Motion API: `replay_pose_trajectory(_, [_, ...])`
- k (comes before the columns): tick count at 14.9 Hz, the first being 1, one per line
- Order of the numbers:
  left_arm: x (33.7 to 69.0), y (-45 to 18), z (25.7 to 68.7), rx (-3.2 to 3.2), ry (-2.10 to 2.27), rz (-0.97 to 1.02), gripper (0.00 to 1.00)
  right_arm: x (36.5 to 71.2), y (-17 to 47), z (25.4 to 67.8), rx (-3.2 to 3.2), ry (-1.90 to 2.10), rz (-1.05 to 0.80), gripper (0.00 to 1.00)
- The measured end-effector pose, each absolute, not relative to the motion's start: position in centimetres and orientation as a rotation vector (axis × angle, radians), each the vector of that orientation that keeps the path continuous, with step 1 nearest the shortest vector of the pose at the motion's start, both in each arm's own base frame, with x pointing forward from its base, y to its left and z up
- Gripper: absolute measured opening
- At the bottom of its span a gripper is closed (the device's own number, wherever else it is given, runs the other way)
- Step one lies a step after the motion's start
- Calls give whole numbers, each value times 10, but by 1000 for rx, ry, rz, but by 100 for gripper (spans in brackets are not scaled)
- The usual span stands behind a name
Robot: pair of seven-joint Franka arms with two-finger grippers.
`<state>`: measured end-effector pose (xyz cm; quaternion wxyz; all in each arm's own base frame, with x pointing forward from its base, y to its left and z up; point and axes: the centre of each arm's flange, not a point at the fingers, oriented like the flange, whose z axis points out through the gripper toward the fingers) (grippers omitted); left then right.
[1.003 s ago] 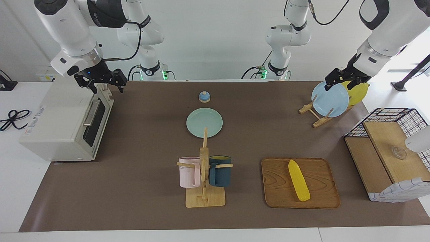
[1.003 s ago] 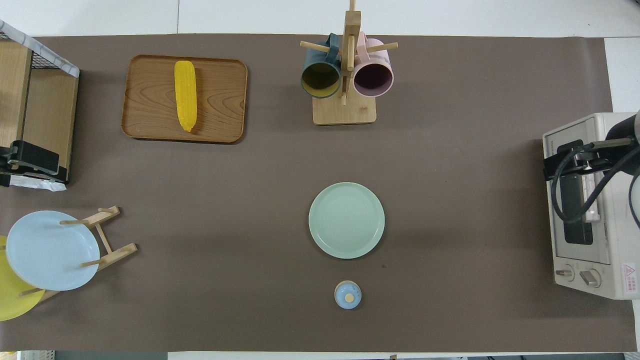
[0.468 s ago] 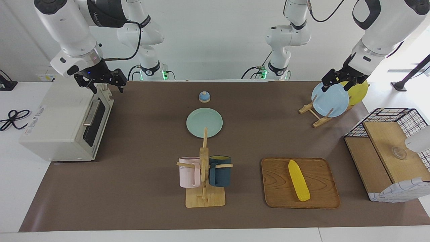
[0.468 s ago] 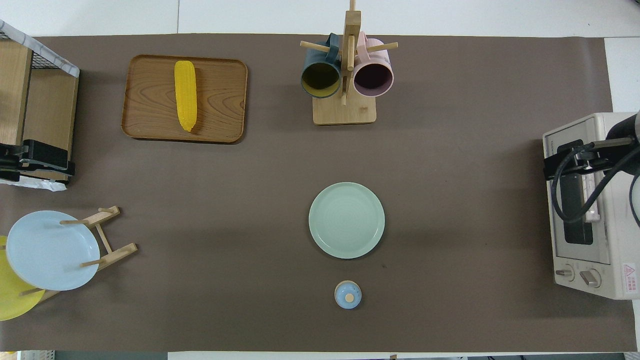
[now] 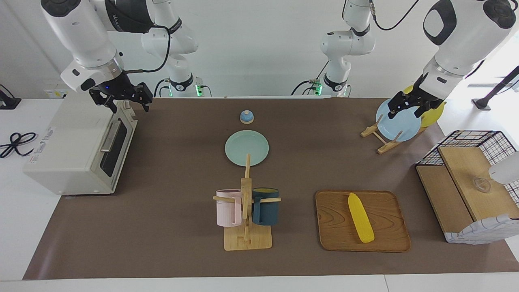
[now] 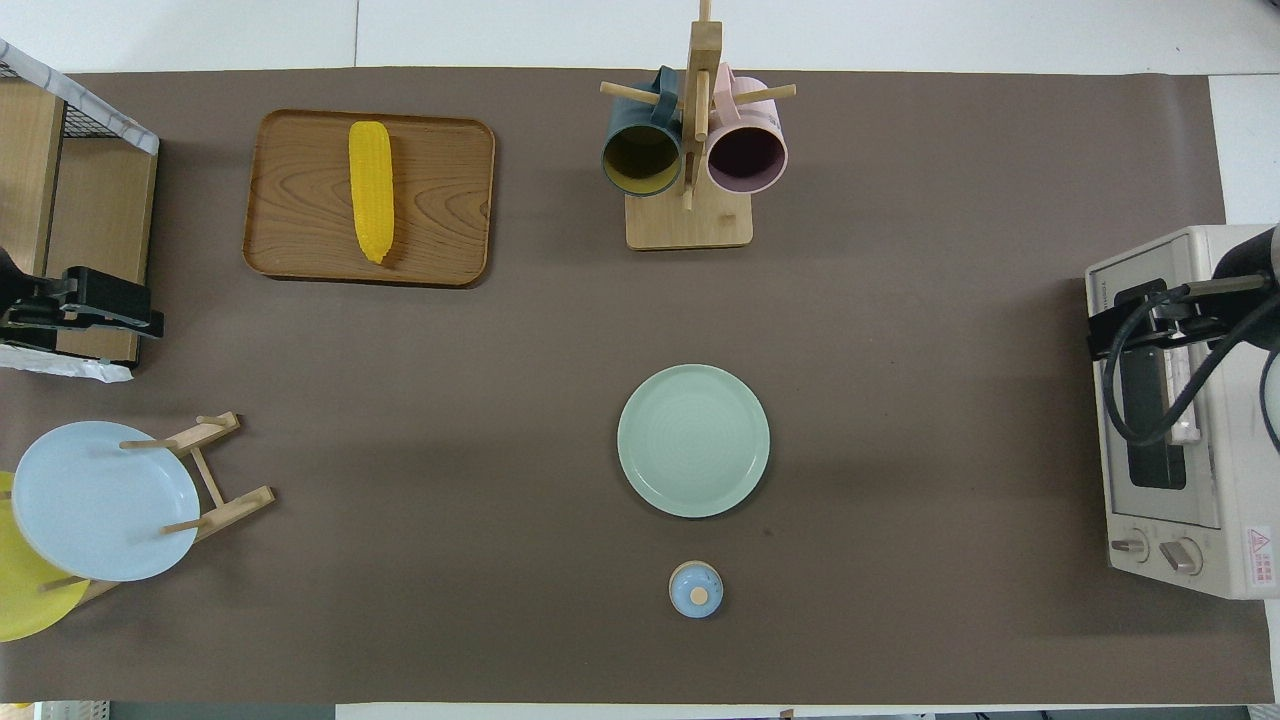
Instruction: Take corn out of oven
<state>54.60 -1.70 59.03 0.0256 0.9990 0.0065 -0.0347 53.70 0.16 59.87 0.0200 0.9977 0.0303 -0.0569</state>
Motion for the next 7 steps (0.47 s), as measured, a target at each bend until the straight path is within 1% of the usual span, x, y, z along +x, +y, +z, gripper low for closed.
replay_pose_trajectory(7, [548, -17, 592, 3123, 7, -80, 100, 537, 3, 599, 3095, 97, -177, 100])
